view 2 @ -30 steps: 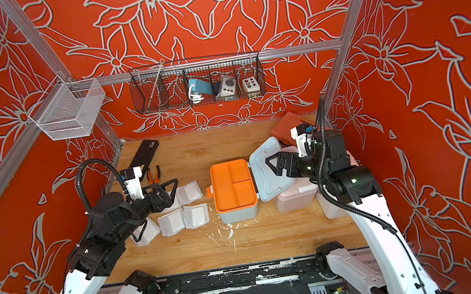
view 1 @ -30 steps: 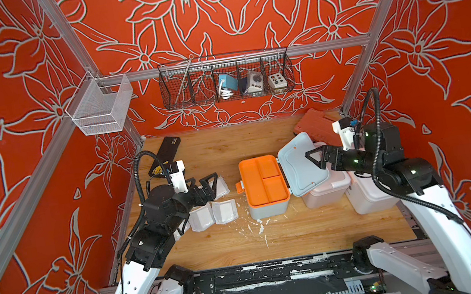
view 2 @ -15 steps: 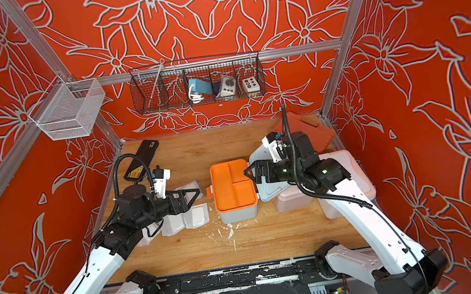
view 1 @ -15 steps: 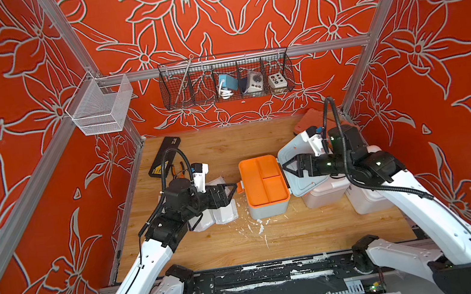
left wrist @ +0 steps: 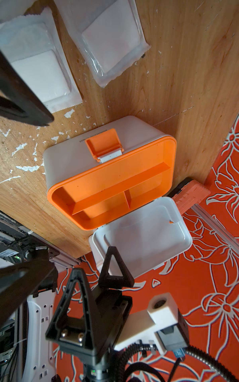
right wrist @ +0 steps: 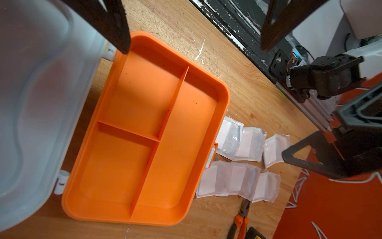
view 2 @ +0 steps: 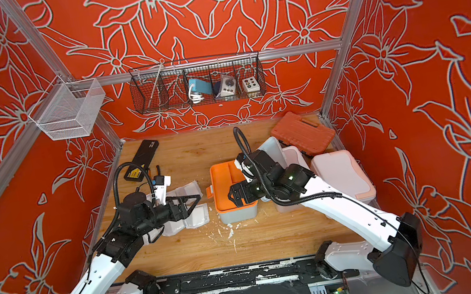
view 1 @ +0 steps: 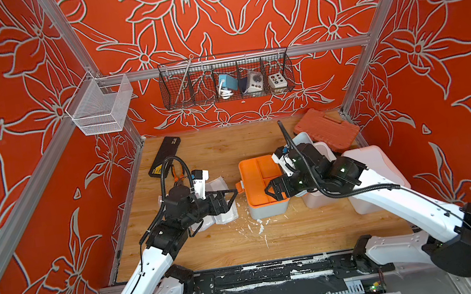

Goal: Open first aid kits and take out gauze
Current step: Pick up the compartment layer from the first aid kit.

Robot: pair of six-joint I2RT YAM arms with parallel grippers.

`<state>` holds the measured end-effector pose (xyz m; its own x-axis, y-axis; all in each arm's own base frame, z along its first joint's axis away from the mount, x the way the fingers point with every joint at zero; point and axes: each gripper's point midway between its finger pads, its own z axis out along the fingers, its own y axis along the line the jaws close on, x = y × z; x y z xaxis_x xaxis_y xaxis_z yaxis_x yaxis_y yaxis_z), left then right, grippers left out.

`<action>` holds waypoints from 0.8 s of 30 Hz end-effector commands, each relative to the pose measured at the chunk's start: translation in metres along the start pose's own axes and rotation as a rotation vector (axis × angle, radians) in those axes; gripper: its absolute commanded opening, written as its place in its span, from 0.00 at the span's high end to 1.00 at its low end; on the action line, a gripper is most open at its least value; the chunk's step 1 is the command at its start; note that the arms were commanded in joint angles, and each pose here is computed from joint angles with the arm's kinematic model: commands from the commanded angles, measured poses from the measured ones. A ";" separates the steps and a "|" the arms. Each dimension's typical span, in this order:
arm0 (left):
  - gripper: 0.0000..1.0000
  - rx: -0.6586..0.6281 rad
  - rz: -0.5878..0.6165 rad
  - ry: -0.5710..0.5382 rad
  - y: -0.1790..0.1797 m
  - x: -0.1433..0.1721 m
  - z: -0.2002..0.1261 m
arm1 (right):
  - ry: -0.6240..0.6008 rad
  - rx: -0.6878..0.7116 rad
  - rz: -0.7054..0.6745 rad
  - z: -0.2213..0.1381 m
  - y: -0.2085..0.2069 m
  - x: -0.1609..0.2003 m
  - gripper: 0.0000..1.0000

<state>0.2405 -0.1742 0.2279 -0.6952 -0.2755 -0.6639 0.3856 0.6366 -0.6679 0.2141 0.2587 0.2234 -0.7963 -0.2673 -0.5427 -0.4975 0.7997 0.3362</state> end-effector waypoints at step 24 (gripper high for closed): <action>0.02 0.025 -0.024 -0.009 0.005 0.010 0.001 | 0.192 0.277 -0.010 0.053 -0.023 -0.020 0.49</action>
<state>0.2362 -0.1739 0.2067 -0.7209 -0.2857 -0.6314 0.3563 0.6286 -0.6913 0.2556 0.2701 0.1874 -0.8450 -0.3635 -0.3923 -0.4316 0.8966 0.0989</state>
